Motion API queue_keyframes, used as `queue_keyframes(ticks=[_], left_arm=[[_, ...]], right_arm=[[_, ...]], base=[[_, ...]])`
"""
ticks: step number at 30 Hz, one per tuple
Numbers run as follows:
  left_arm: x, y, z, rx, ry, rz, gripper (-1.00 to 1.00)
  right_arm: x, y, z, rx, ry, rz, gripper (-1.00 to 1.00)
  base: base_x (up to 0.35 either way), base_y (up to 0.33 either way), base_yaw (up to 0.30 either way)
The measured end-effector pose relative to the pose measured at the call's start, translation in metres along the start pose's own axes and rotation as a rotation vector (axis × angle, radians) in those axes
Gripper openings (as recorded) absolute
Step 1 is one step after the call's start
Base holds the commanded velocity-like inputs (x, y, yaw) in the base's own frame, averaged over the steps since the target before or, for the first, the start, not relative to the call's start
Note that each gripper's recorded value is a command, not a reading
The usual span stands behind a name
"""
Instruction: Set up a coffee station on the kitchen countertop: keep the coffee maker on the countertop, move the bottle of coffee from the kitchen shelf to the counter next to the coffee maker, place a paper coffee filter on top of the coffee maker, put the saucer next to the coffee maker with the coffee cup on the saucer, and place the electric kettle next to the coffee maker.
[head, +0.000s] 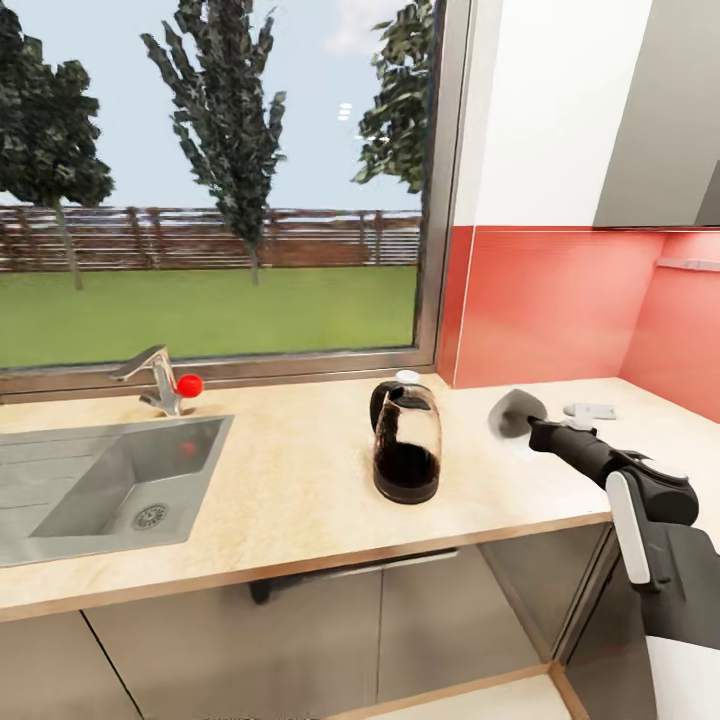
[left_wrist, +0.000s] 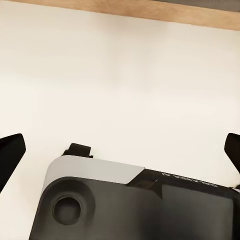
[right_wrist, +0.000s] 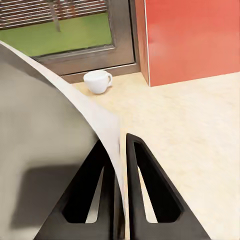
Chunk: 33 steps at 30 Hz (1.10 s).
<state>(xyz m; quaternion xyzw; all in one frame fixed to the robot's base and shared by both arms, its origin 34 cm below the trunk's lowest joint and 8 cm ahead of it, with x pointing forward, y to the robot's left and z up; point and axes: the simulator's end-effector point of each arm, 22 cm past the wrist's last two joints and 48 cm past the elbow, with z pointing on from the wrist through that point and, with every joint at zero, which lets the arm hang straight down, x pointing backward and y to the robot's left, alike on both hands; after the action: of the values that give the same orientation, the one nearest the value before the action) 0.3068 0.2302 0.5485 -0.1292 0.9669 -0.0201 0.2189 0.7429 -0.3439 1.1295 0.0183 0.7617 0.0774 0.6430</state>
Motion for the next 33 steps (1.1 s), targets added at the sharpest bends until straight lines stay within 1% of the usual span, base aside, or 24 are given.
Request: queue_keyframes(ticks=[5,17,26,33], left_arm=[[0.0000,0.0000,0.0002,0.000,0.000,0.000,1.00],[0.0000,-0.0003,0.0003,0.001,0.001,0.000,1.00],[0.0000,-0.0003,0.0001,0.001,0.000,0.000,1.00],[0.0000,-0.0004,0.0003,0.001,0.001,0.000,1.00]], right_arm=[[0.0003,0.0003,0.0001,-0.002,0.001,0.001,-1.00],[0.0005,0.0004,0.0002,-0.002,0.001,0.002,-1.00],[0.0006,0.0015,0.0002,-0.004,0.001,0.001,-1.00],[0.0009,0.0015,0.0006,-0.004,0.002,0.002,-1.00]], base=[[-0.186,-0.103,0.060],[-0.287,-0.144,0.012],[-0.114,-0.037,0.211],[-0.286,-0.002,0.048]])
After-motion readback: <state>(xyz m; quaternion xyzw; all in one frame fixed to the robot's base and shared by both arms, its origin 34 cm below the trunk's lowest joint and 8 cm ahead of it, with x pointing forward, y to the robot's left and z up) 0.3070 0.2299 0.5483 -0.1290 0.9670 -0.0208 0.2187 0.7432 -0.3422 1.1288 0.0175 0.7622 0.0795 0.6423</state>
